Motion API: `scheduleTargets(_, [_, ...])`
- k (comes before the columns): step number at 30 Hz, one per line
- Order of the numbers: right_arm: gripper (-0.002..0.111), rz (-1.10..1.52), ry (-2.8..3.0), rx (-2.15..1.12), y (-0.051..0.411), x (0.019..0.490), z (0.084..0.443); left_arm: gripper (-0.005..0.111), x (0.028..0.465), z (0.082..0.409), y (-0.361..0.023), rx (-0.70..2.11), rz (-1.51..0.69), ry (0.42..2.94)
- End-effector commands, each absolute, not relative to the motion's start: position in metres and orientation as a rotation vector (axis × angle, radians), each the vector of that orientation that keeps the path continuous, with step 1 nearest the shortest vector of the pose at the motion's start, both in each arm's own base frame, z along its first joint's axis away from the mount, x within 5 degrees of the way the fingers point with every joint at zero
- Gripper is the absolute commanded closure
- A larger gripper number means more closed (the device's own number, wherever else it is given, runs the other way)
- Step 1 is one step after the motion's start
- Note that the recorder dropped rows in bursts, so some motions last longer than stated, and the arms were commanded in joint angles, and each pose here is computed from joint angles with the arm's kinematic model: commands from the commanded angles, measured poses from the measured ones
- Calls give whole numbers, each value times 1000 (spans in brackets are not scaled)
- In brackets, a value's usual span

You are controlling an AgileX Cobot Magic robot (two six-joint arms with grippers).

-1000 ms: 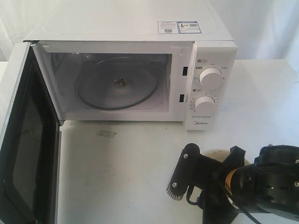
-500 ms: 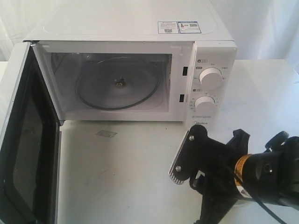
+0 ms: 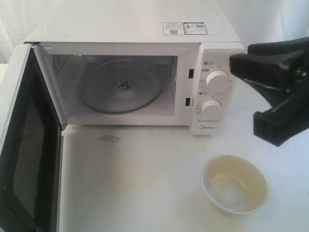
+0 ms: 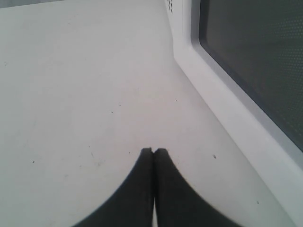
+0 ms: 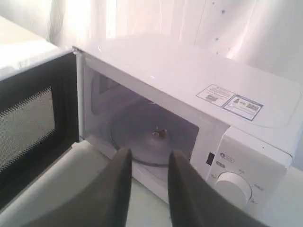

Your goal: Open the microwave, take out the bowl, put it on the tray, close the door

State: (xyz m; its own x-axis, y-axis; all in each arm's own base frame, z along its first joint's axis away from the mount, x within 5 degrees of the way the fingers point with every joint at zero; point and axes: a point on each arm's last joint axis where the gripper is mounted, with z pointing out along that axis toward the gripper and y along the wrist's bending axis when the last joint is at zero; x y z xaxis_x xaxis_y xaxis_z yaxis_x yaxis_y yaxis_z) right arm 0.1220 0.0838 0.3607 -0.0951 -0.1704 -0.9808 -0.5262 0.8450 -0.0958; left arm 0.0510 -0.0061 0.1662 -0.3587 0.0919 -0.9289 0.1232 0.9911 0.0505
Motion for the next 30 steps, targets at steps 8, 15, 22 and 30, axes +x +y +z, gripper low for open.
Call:
scheduleTargets(8, [108, 553, 1586, -594, 92, 107, 299, 107, 51, 165, -6, 147, -39, 1941])
scheduleTargets(15, [108, 589, 1599, -606, 93, 104, 281, 107, 51, 165, -6, 147, -39, 1941])
scheduleTargets(22, [108, 591, 1613, -615, 93, 102, 273, 107, 51, 165, -6, 147, -39, 1941])
scheduleTargets(30, [108, 586, 1627, -617, 92, 102, 270, 107, 54, 175, -6, 103, -61, 1828])
